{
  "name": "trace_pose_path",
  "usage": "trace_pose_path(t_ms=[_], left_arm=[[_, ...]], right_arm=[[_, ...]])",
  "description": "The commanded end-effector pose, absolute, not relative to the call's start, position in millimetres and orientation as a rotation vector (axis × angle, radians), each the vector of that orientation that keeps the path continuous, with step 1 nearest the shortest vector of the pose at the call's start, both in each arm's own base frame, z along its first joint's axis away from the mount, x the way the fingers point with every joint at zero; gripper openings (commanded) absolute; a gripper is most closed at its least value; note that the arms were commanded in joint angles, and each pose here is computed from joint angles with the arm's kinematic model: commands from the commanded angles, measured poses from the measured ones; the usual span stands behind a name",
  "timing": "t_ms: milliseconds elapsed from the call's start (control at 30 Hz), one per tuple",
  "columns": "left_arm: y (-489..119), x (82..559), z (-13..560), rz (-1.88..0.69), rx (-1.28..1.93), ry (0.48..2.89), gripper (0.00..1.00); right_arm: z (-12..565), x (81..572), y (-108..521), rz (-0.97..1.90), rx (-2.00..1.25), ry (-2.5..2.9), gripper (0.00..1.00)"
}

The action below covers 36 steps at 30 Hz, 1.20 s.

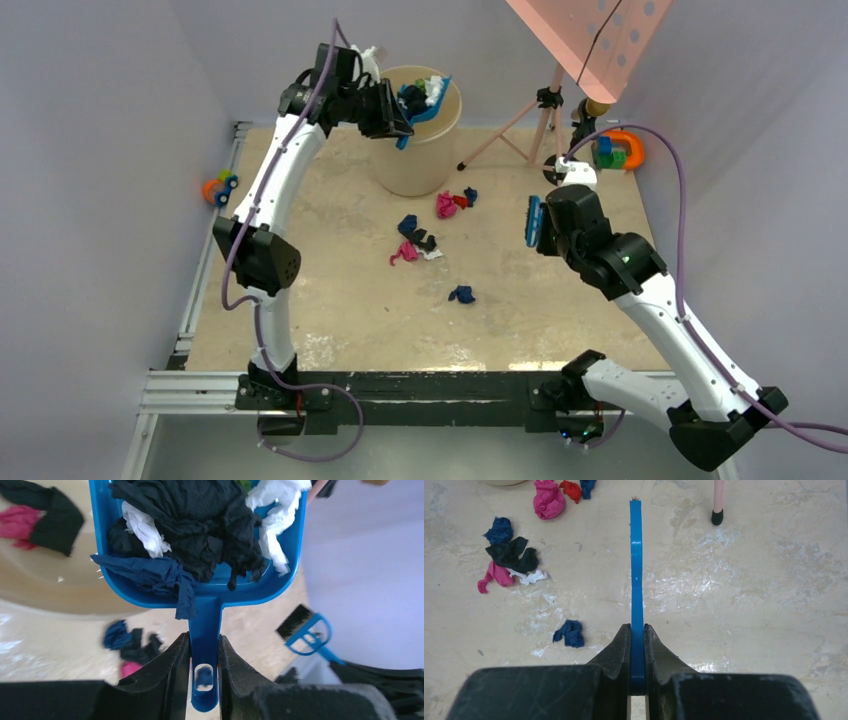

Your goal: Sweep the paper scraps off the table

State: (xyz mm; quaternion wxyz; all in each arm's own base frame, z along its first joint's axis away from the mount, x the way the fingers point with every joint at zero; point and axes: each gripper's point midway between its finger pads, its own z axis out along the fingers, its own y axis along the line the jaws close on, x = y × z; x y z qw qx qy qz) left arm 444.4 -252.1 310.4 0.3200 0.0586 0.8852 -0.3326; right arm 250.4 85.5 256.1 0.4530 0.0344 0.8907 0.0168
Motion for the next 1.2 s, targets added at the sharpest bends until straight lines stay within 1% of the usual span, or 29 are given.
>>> trace_pose_path(t_ms=[0,133,367,500,667,967,1067,1167], left_arm=[[-281,458,361,-1.420,0.024,2.144,0.00],[-279,467,378,-1.692,-0.122,2.033,0.00],[-276,474,412,-2.088,-0.229,1.795,0.00],[-271,473,427,-2.208,-0.268,1.693,0.00],[-266,470,432,-2.250,-0.311,1.648,0.00],[-264,454,449,-2.256,-0.251,1.627,0.00],[-263,437,460,-2.214,-0.152,1.642,0.00],[-264,415,458,-2.111,-0.070,1.714,0.00]], right_arm=[[264,253,93,0.110,0.114,2.170,0.00],[265,252,94,0.124,0.115,2.169,0.00],[258,253,99,0.139,0.104,2.192,0.00],[255,255,103,0.153,0.100,2.201,0.00],[253,255,105,0.161,0.097,2.204,0.00],[249,259,111,0.185,0.110,2.207,0.00],[257,260,115,0.239,0.132,2.162,0.00],[269,261,123,0.336,0.129,2.080,0.00]])
